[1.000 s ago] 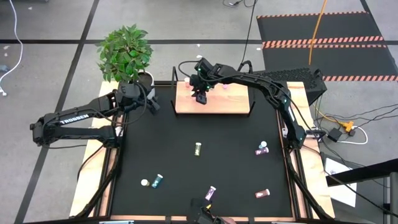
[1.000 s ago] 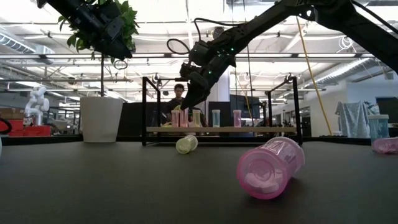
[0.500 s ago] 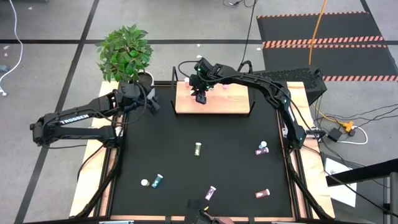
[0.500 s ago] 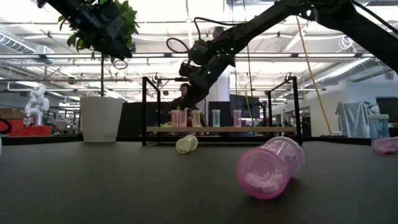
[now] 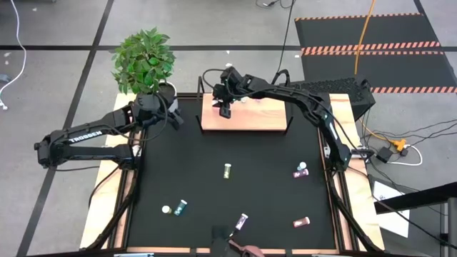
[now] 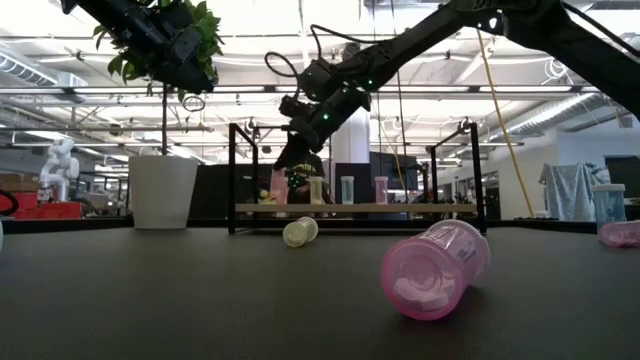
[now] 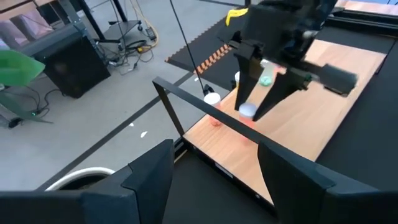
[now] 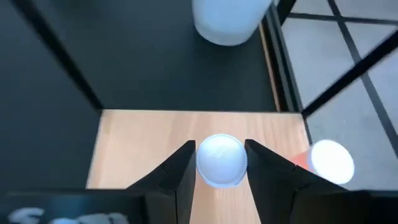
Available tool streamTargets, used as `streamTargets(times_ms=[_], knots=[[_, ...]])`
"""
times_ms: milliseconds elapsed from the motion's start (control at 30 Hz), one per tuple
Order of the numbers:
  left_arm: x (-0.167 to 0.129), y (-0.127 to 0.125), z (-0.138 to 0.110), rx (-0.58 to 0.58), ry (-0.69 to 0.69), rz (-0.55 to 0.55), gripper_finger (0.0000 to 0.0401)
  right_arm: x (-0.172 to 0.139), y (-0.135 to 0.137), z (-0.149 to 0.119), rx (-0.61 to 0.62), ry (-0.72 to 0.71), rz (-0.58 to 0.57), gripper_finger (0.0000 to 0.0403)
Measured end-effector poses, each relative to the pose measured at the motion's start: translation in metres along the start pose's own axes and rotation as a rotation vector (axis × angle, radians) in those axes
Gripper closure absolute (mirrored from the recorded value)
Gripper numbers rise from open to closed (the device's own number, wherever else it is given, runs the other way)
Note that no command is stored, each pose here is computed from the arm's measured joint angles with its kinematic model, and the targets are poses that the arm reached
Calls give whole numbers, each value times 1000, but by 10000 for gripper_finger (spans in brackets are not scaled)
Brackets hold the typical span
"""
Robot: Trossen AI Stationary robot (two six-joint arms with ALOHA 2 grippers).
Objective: Pick and place medicine bottles onto shelf by color
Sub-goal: Put the left pink pill bottle on the shelf aligned with the other pink pill bottle
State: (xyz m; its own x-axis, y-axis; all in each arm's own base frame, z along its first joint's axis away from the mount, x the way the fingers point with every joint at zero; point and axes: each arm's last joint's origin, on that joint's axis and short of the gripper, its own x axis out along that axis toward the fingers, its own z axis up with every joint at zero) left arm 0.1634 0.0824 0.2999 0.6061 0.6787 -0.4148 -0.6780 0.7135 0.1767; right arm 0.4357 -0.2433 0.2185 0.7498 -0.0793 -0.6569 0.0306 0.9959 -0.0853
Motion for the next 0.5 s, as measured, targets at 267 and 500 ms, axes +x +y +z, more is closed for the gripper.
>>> streamTargets(times_ms=[267,500], knots=[[0,0,2,9,-15,-1,167,-1,-4,-3,31,10,-2,281],[0,0,1,3,-14,-1,167,3,-2,-8,42,42,14,281]])
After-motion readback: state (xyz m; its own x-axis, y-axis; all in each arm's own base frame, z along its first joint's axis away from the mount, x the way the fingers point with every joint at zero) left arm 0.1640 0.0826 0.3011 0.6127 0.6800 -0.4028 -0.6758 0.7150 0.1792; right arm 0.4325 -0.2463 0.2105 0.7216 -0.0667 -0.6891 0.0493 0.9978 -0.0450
